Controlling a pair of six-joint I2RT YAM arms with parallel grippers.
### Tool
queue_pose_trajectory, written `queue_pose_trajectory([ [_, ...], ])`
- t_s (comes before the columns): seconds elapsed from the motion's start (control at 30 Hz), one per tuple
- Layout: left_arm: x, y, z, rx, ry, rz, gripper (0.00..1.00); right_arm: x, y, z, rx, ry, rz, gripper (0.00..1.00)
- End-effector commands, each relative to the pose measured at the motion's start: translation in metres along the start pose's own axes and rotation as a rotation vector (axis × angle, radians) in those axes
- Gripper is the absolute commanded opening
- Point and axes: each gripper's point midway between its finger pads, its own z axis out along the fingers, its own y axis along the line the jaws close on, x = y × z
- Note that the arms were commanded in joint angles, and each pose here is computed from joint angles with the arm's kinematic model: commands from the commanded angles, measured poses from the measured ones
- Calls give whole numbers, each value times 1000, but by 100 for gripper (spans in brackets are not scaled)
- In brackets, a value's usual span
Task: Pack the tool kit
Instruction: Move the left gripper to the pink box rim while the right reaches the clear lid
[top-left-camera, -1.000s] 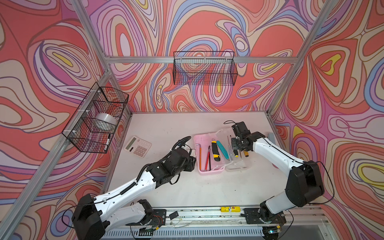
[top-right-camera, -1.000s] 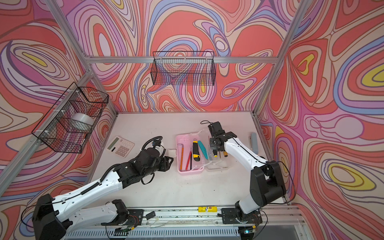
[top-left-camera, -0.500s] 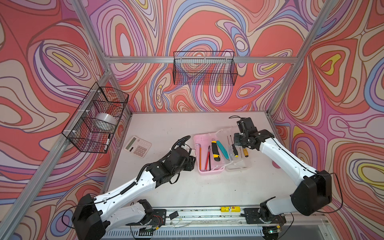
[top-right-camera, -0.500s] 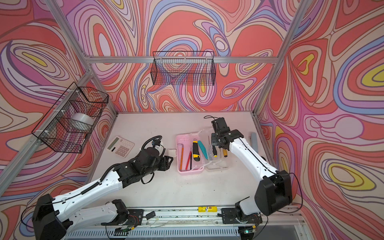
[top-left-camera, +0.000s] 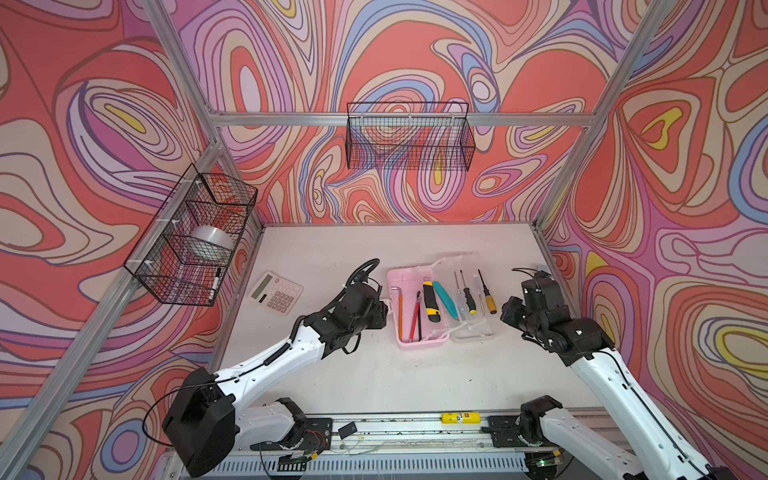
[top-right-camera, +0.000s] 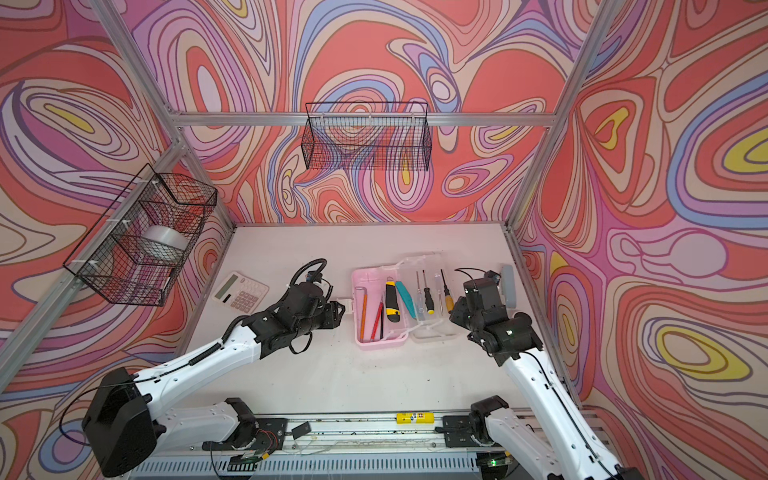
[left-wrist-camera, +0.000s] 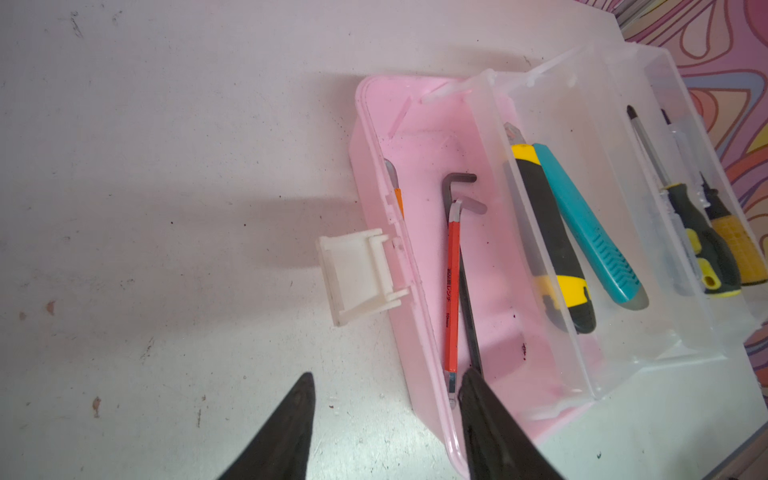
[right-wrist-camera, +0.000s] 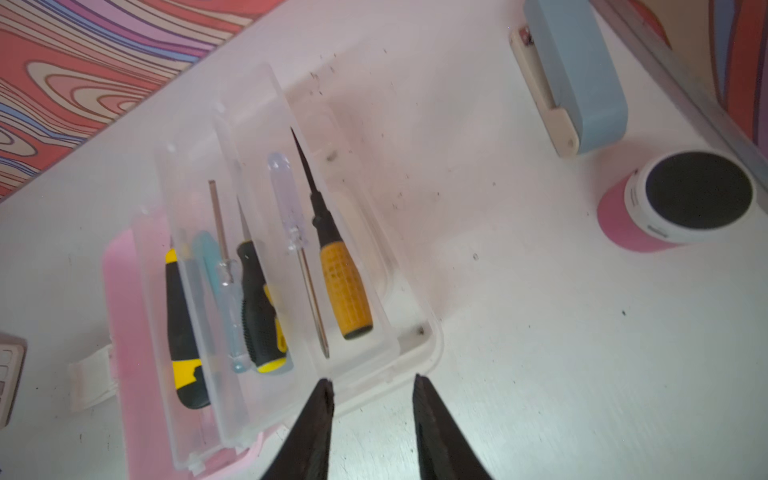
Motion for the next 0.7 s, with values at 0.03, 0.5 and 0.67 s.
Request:
queue_pose_trajectory([
  [0.03,-24,-12,10,55,-34,7,56,26,-11,6,-14,50,134,35],
  [0.5,-53,-9,96,57,50,-16,54,56,-24,50,2,99,177,39],
  [0.67,-57,-7,122,57,77,-38,49,54,-25,60,-9,92,188,38],
])
